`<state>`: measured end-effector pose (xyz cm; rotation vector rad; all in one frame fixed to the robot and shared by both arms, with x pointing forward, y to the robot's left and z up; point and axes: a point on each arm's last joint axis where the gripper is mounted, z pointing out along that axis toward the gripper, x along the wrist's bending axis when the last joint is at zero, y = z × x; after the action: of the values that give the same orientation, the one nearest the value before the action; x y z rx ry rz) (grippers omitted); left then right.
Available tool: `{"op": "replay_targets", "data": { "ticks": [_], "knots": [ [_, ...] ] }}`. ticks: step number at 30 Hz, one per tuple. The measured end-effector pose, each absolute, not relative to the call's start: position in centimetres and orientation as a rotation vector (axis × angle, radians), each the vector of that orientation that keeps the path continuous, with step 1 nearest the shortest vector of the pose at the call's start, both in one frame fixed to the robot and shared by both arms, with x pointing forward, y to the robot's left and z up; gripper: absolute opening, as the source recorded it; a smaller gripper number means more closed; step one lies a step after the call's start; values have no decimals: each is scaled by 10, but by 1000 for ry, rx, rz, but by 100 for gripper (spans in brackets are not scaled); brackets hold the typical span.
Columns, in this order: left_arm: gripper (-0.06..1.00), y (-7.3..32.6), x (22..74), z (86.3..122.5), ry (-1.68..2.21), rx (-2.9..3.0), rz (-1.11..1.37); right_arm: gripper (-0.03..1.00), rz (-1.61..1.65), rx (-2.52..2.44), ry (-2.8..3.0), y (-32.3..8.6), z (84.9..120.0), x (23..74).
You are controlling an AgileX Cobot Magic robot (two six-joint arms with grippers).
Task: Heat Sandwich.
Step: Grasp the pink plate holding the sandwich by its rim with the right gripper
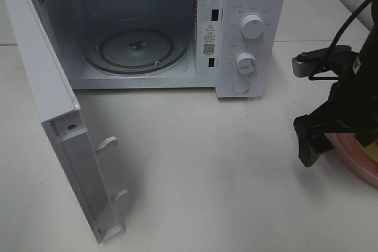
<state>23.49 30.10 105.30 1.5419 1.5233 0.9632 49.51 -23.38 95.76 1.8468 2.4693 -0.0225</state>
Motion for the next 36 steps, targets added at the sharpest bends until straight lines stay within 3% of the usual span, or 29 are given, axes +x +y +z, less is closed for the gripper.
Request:
{"op": "replay_targets", "data": {
  "ticks": [19,36],
  "knots": [
    [99,301,235,1053,1523,1542,963,96,-44,1928,2345,-267,952,523],
    [99,301,235,1053,1523,1542,963,93,-123,1929,2401,-265,901,537]
  ]
}}
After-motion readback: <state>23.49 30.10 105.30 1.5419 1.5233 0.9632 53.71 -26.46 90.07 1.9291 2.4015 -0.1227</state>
